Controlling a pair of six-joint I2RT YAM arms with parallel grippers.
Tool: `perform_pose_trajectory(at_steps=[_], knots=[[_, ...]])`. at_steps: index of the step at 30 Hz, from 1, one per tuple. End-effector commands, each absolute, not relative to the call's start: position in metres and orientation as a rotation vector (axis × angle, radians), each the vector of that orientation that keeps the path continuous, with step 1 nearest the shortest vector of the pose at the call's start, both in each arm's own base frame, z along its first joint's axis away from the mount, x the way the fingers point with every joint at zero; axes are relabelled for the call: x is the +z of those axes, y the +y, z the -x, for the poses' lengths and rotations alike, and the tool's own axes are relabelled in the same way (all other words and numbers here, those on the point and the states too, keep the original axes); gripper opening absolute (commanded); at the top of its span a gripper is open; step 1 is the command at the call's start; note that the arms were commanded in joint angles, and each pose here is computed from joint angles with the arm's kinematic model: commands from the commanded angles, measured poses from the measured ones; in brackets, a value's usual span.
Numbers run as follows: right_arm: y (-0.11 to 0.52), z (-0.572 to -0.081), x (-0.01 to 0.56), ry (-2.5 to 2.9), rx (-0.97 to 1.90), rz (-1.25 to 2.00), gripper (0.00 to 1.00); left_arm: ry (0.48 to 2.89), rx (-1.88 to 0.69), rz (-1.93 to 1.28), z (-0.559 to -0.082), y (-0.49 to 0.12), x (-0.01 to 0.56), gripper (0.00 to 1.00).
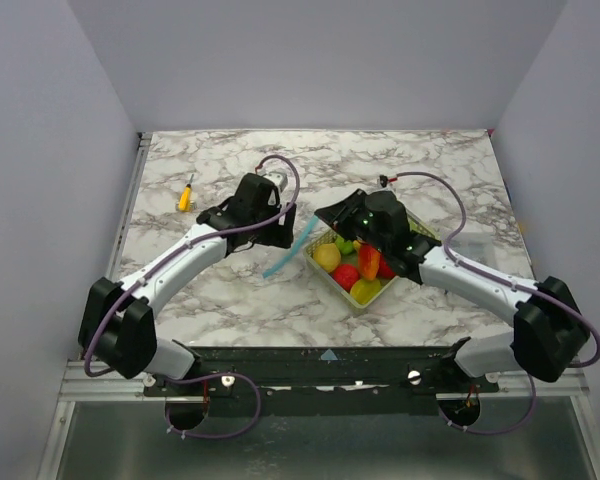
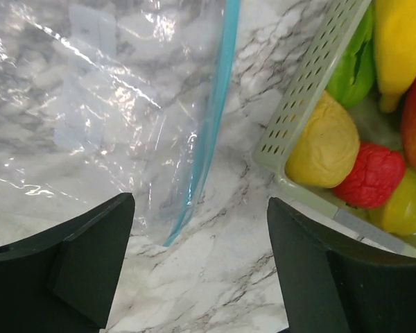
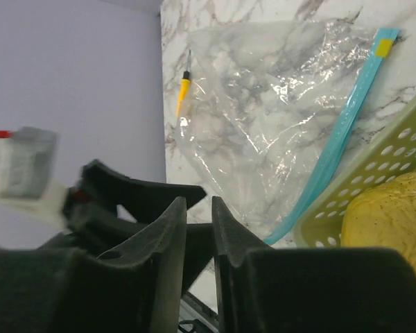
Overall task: Place the food in the zip-top bag and seal the zipper
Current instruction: Pick up the zipper food storage bag at the center of the board.
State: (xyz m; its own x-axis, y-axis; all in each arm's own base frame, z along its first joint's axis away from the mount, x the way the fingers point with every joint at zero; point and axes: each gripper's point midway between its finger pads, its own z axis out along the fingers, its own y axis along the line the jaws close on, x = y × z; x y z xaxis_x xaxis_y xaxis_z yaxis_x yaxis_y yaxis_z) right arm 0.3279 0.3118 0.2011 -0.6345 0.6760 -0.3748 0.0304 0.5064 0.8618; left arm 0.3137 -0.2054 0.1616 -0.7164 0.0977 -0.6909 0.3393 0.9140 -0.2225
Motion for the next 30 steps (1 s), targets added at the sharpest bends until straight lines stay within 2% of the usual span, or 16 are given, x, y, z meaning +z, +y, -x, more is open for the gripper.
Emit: perform_pose_trajectory(at_steps=[1,4,6,9,20,22,24,25,26,27,30], knots=[[0.287,-0.325,0.219,1.957,1.001,-0.478,0.27,2.450,-0.266,-0.268,-0.323,-0.198,0.127,0.85],[0.285,-0.322,0.228,1.942,1.006,-0.450,0.31,2.518,-0.147,-0.238,-0.336,-0.194,0.111,0.89],[0.285,-0.320,0.229,1.941,1.015,-0.443,0.31,2.532,-0.094,-0.221,-0.344,-0.193,0.100,0.97],[0.285,-0.318,0.226,1.950,1.016,-0.433,0.31,2.566,-0.050,-0.216,-0.348,-0.192,0.080,0.98],[0.291,-0.320,0.221,1.958,1.028,-0.430,0.32,2.630,-0.120,-0.240,-0.339,-0.202,0.044,0.75],[0.293,-0.320,0.216,1.972,1.032,-0.424,0.32,2.651,-0.135,-0.232,-0.336,-0.201,0.036,0.60],[0.294,-0.319,0.212,1.984,1.034,-0.420,0.32,2.651,-0.152,-0.221,-0.336,-0.202,0.037,0.39],[0.295,-0.318,0.210,1.989,1.037,-0.417,0.33,2.644,-0.160,-0.218,-0.336,-0.202,0.039,0.26],[0.296,-0.318,0.208,1.996,1.041,-0.414,0.33,2.635,-0.159,-0.206,-0.337,-0.201,0.042,0.07],[0.297,-0.317,0.206,2.003,1.042,-0.409,0.34,2.630,-0.157,-0.186,-0.338,-0.200,0.045,0.00],[0.300,-0.316,0.200,2.029,1.049,-0.400,0.34,2.589,-0.187,-0.175,-0.340,-0.200,0.068,0.00]])
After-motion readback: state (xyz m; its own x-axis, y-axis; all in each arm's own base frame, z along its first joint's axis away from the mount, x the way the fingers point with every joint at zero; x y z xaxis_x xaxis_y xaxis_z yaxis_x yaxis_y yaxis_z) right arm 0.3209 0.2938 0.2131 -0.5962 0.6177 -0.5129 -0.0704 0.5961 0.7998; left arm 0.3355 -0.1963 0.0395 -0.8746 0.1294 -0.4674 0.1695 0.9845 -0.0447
